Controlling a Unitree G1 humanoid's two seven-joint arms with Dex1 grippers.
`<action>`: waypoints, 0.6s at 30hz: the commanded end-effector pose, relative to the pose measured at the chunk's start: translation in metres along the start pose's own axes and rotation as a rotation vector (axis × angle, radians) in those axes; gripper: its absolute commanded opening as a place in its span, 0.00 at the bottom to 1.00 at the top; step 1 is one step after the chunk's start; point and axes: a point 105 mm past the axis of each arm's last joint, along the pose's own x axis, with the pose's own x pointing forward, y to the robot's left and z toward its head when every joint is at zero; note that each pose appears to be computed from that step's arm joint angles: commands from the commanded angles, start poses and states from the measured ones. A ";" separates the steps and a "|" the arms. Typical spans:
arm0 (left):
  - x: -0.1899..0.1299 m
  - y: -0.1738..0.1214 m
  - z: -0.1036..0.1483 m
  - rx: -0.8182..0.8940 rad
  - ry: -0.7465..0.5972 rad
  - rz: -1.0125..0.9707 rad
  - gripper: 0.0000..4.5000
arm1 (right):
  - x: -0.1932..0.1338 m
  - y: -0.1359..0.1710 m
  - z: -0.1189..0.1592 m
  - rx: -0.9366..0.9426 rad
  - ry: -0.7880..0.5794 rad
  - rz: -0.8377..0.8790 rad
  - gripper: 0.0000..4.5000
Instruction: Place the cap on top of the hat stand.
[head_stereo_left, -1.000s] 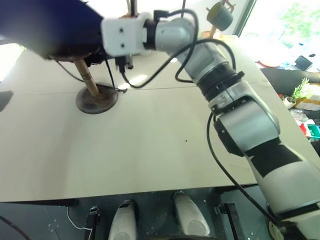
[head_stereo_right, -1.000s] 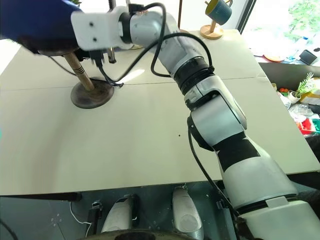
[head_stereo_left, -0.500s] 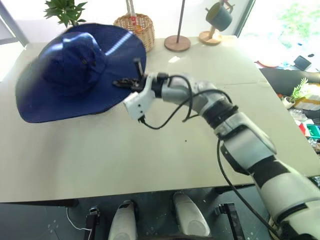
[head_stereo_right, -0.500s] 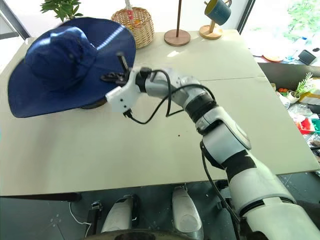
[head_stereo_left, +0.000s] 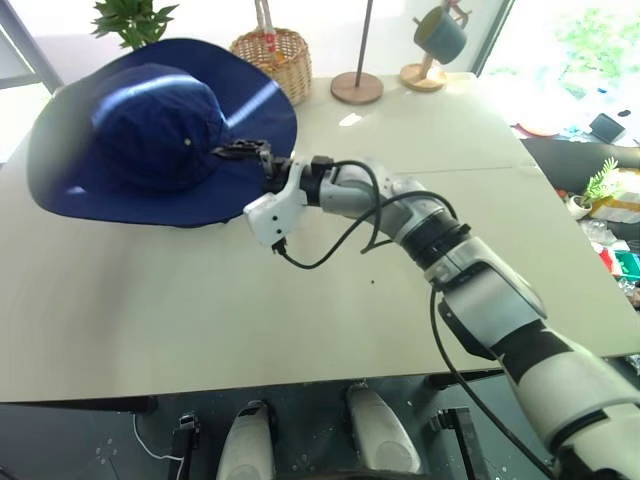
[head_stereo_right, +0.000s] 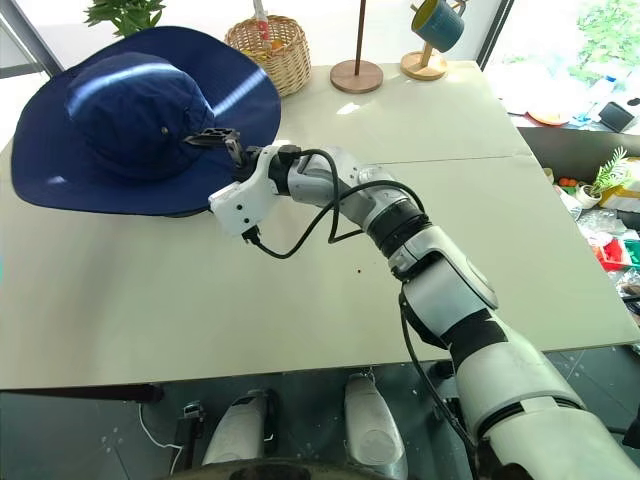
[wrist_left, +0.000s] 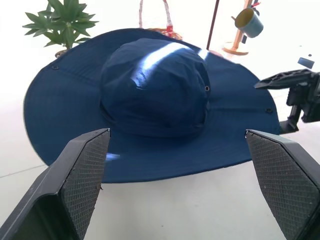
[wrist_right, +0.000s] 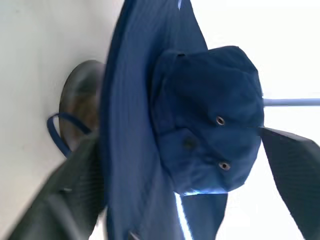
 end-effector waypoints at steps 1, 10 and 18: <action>0.002 -0.005 0.002 0.038 0.005 -0.020 1.00 | -0.022 -0.014 0.002 0.006 -0.021 -0.032 0.98; 0.005 -0.001 -0.011 0.048 0.052 -0.018 1.00 | -0.106 -0.012 -0.014 0.319 0.040 0.015 0.99; -0.002 0.001 -0.019 0.083 0.096 -0.003 1.00 | -0.203 -0.040 -0.049 1.223 0.093 0.106 0.99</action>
